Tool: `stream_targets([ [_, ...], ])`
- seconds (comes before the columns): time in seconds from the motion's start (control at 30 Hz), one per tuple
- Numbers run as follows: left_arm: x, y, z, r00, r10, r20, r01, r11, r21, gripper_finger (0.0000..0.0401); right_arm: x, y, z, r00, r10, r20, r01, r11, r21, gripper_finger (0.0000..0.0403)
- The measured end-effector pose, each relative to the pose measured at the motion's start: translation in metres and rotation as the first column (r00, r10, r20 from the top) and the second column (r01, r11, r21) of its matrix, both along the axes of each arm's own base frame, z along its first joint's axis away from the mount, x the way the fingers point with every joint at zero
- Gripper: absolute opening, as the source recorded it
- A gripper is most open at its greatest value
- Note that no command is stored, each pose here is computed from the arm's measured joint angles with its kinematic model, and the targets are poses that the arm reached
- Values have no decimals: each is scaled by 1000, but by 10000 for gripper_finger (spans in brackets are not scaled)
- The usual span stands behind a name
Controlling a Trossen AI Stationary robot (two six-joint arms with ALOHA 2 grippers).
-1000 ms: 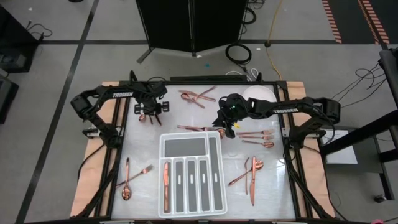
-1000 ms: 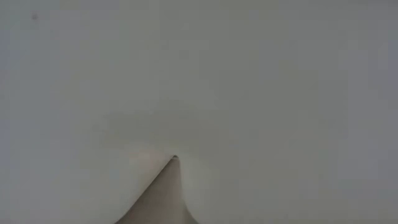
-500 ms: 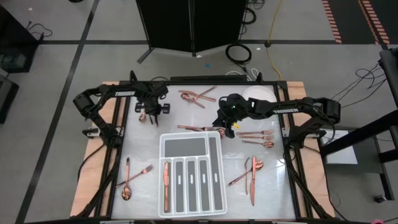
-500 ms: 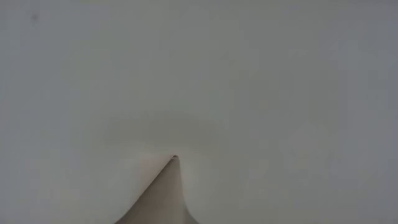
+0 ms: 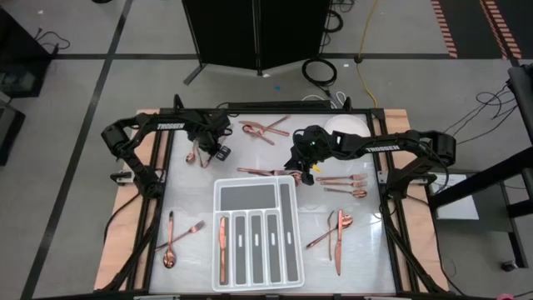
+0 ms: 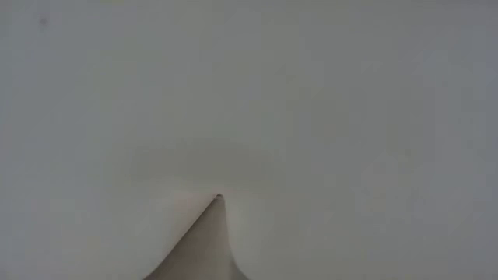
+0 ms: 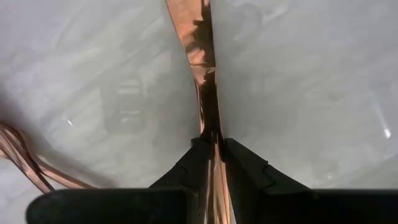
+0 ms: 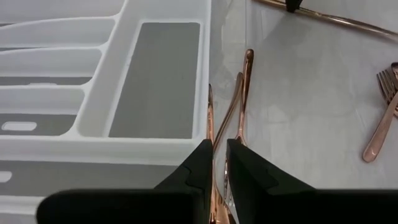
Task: Sort silverware
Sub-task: Put the top left knife into the silverware tray
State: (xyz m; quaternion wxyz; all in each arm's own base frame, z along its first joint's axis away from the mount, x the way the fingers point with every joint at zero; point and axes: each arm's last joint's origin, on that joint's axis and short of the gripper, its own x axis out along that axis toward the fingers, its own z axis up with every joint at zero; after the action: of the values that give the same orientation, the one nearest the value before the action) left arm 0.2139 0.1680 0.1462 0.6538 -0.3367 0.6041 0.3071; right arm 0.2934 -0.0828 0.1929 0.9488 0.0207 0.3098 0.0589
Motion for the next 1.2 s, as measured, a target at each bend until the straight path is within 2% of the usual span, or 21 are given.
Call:
stream_targets([
  [0.23,-1,-1,2,998,-66,0,66,998,6,49,0,0,0,1000,-2,-1,2,1000,-2,38],
  [0.57,-2,-2,14,972,-229,44,228,973,40,50,0,0,1,1000,-1,9,1,1000,-7,38],
  [0.87,-2,-2,14,972,-232,47,230,972,44,50,2,-1,3,999,13,36,-12,999,-36,38],
  [1.03,-2,-2,14,972,-231,45,230,972,41,50,17,-5,1,984,65,166,-40,988,-150,38],
  [1.2,-1,-5,14,969,-236,75,237,972,6,50,40,-23,-5,984,50,174,-21,986,-168,41],
])
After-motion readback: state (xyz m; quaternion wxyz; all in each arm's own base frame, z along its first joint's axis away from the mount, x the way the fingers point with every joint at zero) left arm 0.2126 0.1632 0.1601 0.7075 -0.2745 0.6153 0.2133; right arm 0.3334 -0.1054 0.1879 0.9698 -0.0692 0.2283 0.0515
